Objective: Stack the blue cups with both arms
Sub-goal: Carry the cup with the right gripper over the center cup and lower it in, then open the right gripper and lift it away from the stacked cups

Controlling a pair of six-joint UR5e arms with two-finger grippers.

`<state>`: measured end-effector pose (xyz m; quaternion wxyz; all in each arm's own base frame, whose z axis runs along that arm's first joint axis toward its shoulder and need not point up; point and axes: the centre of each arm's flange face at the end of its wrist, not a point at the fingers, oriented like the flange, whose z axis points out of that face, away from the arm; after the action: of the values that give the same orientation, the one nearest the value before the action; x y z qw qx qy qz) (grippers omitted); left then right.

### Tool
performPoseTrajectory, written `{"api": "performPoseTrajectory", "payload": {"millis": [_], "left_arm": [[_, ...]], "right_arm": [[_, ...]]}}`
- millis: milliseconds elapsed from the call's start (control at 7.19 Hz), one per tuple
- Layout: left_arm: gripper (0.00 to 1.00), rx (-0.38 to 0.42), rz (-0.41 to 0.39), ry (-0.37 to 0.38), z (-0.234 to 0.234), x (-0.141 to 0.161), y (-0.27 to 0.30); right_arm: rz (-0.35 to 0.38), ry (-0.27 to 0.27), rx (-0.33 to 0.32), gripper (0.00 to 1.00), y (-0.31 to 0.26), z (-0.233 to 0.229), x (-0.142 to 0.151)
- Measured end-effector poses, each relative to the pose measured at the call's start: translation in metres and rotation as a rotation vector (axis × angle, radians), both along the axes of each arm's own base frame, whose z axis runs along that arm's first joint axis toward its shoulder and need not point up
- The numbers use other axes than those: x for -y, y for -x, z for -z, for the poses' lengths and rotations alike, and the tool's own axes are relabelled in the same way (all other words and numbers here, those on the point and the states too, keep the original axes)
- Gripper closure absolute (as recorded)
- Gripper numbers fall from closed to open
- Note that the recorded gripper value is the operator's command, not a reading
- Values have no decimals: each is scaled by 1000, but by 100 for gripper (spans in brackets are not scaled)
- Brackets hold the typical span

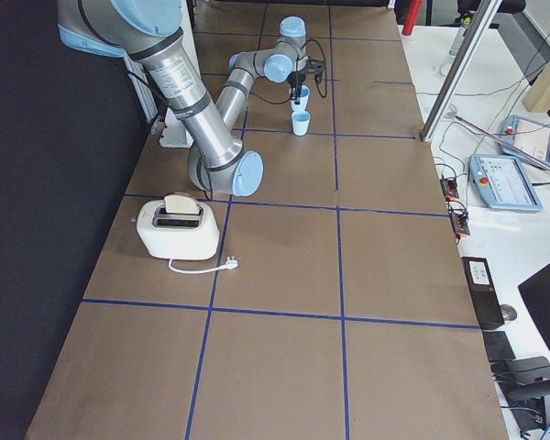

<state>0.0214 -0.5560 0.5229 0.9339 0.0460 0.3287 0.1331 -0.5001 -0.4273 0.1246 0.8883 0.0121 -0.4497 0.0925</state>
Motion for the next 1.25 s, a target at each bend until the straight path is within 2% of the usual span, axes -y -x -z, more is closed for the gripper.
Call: {"api": "performPoseTrajectory", "payload": {"millis": [695,834,974,1113,1252], "left_arm": [[0,-23,-3,10,-2,-2,-2],[0,-24,-3,11,-3,-2,-2],[0,-25,-3,11,-3,-2,-2],[0,-29,-4,12,-2,-3,-2],[0,-34,-5,12,-2,-3,-2]], "right_arm": [[0,17,-31,97,17,0,10],[0,24,-41,90,18,-1,10],[0,29,-50,71,18,-3,10],[0,31,-53,25,18,-3,10],[1,31,-52,1,18,-2,10]]}}
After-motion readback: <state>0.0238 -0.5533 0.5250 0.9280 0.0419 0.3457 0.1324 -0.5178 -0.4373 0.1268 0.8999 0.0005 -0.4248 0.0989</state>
